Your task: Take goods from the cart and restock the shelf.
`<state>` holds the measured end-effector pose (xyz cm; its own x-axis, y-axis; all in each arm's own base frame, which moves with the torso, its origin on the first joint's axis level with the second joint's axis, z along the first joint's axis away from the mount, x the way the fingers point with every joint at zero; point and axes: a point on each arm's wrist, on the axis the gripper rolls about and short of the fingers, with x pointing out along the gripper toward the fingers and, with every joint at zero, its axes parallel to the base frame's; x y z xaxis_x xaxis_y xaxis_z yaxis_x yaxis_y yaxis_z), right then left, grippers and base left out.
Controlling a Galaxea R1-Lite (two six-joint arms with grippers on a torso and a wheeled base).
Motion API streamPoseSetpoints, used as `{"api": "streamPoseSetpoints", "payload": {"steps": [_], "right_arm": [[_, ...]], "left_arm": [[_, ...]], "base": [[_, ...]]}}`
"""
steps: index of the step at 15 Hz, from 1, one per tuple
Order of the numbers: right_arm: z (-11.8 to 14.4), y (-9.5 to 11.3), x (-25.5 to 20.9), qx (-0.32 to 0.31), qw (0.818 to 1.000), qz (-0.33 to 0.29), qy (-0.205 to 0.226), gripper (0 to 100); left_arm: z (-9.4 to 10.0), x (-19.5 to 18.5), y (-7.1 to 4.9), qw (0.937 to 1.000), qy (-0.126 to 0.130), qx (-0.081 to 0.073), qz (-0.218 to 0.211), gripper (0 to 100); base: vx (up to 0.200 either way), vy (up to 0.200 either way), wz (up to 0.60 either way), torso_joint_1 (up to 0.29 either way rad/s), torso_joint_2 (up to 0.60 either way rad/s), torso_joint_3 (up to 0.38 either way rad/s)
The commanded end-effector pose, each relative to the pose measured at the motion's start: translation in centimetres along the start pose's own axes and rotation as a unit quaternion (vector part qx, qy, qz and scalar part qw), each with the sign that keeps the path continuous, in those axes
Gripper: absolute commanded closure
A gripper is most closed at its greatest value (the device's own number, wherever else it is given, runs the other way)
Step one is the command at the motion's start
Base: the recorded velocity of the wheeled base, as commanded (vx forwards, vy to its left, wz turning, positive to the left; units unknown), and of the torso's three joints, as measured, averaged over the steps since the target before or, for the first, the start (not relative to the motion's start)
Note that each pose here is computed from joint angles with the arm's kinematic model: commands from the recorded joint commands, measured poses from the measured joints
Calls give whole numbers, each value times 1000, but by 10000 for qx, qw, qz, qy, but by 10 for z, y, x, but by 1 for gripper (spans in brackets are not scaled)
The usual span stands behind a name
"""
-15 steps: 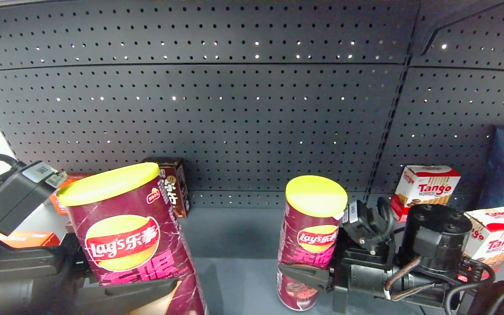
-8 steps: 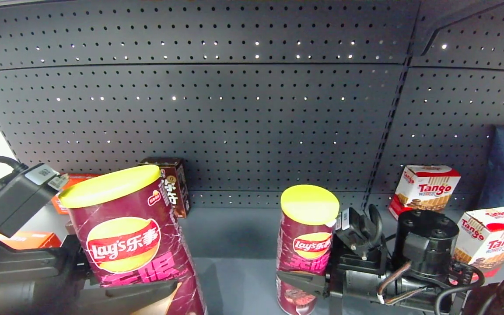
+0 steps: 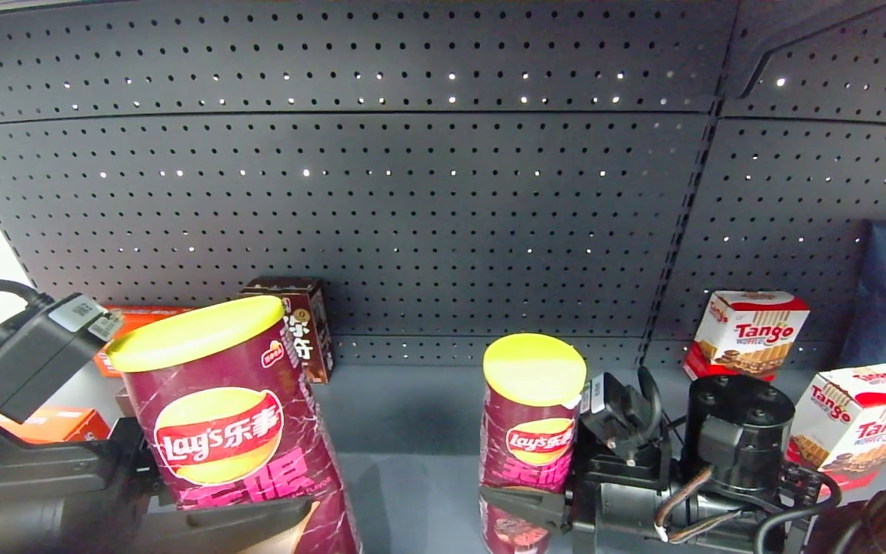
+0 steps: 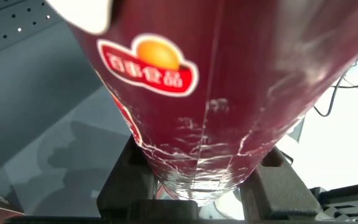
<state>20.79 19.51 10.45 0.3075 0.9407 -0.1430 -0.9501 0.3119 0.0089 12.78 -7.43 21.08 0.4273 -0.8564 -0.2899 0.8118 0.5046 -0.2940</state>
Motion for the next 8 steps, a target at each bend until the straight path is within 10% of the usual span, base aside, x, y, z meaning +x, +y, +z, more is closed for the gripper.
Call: {"api": "streamPoseSetpoints", "payload": {"steps": [1, 8], "right_arm": [[-1, 0, 1, 14, 10000, 15, 1, 0], [4, 3, -12, -20, 9997, -257, -43, 0]], "left_arm": [[0, 0, 0, 10000, 1, -3, 2, 100], [-4, -2, -1, 10000, 17, -19, 11, 100]], "base": [[0, 0, 0, 0, 0, 0], [0, 0, 0, 0, 0, 0]]}}
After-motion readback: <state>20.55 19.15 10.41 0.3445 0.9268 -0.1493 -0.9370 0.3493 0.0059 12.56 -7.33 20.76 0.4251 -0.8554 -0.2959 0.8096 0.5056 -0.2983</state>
